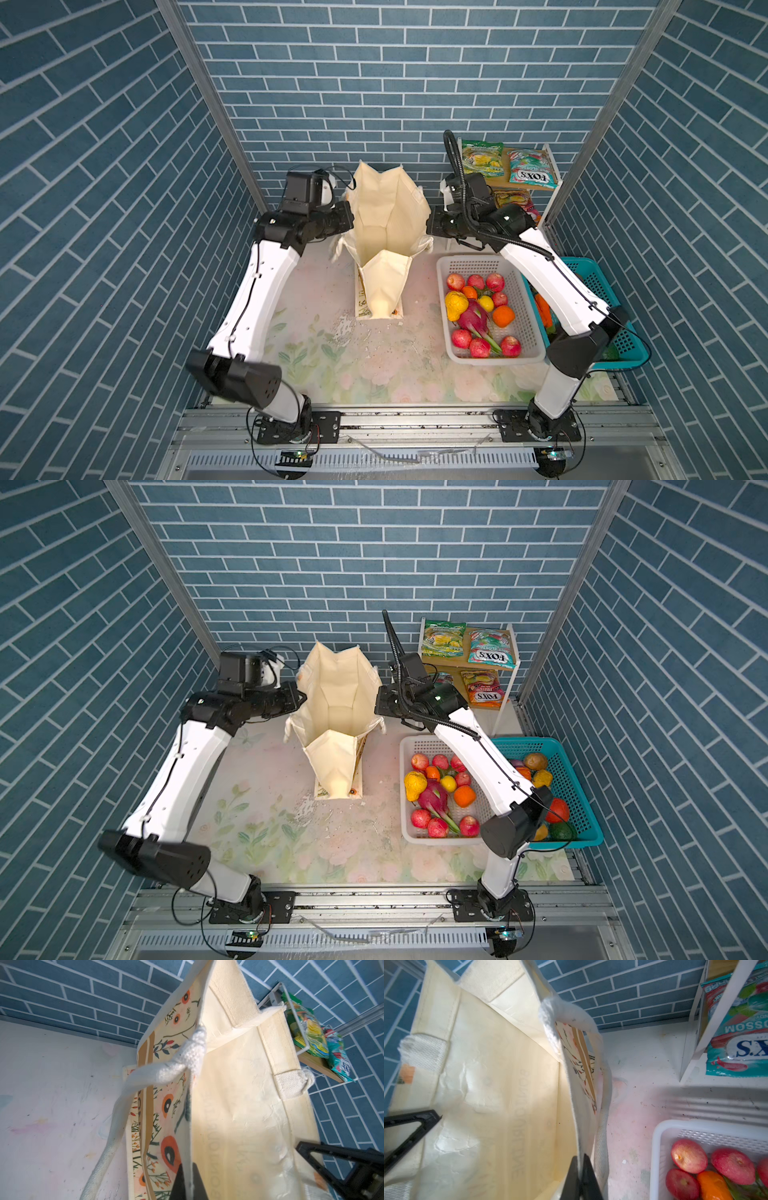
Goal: Place the food into the grocery bag and tie it
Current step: 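Grasp the bag's rim with both grippers and pull it open apart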
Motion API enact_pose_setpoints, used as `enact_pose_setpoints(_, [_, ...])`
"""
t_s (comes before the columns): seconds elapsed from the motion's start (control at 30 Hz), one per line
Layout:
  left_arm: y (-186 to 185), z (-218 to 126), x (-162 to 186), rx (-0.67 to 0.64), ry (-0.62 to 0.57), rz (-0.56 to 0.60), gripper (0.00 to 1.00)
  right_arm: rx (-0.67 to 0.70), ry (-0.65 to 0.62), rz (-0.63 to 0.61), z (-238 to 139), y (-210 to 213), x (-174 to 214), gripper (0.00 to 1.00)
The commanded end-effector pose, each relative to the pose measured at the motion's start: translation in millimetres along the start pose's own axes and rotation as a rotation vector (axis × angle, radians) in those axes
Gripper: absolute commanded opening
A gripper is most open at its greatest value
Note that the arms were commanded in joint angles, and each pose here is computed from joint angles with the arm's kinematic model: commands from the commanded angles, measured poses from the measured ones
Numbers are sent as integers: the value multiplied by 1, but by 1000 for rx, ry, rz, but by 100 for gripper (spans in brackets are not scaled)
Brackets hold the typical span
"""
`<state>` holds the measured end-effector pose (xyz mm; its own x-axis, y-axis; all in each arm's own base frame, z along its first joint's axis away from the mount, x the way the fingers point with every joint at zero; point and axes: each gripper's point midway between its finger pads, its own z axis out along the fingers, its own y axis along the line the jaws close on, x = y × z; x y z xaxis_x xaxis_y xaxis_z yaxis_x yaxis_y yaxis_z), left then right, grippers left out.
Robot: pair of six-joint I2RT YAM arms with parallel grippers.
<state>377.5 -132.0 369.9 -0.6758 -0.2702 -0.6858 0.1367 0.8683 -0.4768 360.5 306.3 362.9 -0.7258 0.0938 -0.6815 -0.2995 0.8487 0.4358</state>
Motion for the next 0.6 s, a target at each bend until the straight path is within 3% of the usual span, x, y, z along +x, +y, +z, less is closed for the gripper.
enact_pose_setpoints(0.0, [13,-11,44,-42,74,18,0,21,-17,-16,-23,-2,14,0])
enact_pose_setpoints(0.33, [32,-40,139,-68,155,20,0,-1,61,-18,-26,-15,86,0])
enact_pose_setpoints(0.47, [37,-36,160,-78,189,21,0,5,71,-10,-27,-25,103,0])
enact_pose_setpoints(0.57, [40,-33,168,-98,202,30,5,8,81,-9,-26,-32,114,0])
